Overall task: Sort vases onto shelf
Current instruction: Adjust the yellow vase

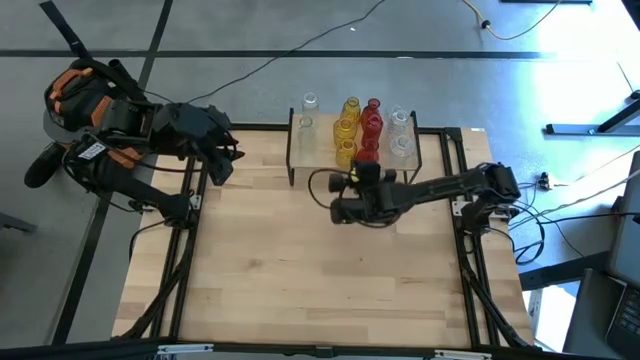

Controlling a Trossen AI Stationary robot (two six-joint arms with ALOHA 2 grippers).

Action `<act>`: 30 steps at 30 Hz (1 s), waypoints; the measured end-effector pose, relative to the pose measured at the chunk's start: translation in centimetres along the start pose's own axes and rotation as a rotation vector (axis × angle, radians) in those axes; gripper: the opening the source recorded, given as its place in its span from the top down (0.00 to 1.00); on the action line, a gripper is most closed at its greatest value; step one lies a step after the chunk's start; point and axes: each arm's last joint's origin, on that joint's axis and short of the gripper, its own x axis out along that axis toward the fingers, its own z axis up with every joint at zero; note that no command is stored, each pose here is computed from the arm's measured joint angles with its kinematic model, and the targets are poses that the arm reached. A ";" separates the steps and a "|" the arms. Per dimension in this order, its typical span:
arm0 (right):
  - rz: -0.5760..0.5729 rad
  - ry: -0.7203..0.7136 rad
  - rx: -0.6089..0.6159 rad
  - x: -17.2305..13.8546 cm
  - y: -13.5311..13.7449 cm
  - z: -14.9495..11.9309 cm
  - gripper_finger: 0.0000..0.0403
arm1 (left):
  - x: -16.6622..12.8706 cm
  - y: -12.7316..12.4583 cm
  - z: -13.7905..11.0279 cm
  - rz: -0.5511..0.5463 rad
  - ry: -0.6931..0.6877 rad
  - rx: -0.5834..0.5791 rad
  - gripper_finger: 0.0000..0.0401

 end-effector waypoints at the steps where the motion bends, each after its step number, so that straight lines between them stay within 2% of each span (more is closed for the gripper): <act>1: -0.007 0.005 0.000 0.3 0.0 0.1 1.00 | 0.0 0.0 0.0 -0.003 0.000 0.001 0.59; 13: -0.043 0.017 -0.034 1.0 -0.5 0.3 1.00 | -0.2 -0.4 -0.3 -0.026 0.013 0.019 0.59; 21: -0.077 0.012 -0.006 2.4 -0.7 0.9 1.00 | -0.2 -0.4 -0.3 -0.025 0.012 0.018 0.59; 30: -0.043 0.035 -0.019 1.3 -0.6 0.6 1.00 | -0.2 -0.4 -0.3 -0.025 0.011 0.018 0.59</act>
